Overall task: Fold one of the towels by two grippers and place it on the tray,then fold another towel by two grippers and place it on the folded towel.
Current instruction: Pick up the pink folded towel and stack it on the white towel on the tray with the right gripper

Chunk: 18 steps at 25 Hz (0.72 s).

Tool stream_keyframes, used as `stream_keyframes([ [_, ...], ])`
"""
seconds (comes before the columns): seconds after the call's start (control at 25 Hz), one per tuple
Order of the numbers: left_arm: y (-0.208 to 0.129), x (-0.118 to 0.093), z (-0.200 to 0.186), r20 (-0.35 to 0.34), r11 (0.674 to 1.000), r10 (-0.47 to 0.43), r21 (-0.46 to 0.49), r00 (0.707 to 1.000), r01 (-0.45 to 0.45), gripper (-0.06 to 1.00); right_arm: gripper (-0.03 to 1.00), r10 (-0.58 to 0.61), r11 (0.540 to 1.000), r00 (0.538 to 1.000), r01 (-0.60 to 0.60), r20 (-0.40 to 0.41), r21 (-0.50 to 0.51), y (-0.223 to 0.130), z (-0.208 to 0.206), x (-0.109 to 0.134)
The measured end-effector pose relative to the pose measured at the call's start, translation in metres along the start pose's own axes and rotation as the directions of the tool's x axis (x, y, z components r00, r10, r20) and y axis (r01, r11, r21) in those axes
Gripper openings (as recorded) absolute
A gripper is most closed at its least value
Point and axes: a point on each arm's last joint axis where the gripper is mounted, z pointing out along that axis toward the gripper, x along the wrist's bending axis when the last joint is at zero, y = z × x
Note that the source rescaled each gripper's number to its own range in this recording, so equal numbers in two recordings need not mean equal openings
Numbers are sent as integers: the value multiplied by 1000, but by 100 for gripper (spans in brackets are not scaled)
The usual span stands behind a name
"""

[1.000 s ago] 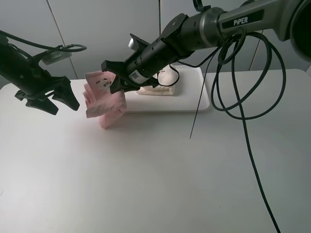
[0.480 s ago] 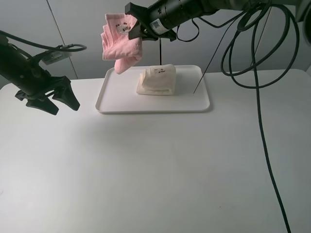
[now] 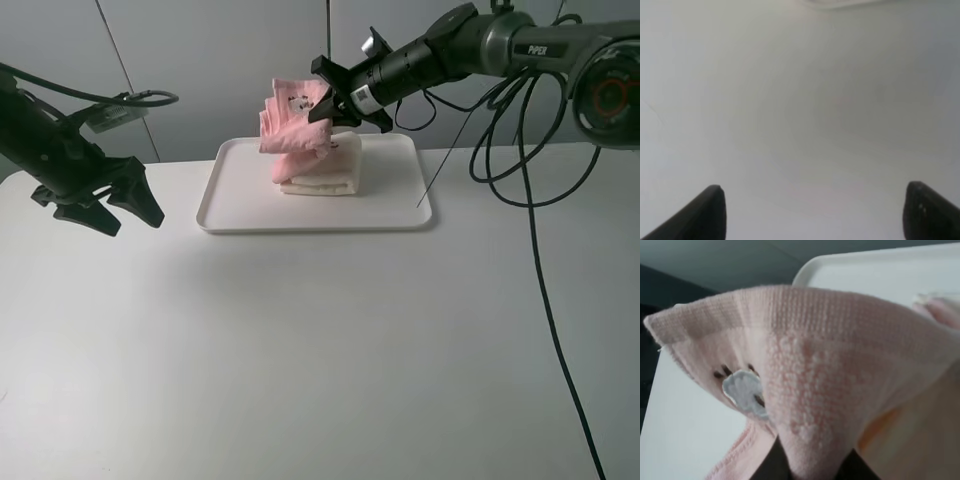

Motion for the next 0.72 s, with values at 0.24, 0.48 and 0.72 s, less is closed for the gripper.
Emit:
stream_keyframes([
  [0.24, 0, 0, 0, 0, 1000, 3, 0, 1000, -3, 93, 11, -7, 1000, 996, 7, 91, -6, -6, 17, -31],
  [0.48, 0, 0, 0, 0, 1000, 17, 0, 1000, -17, 93, 53, -17, 999, 993, 22, 121, -43, -3, 18, -34],
  [0.72, 0, 0, 0, 0, 1000, 17, -1, 1000, -17, 93, 99, -30, 998, 992, 36, 122, -48, 0, 13, -29],
])
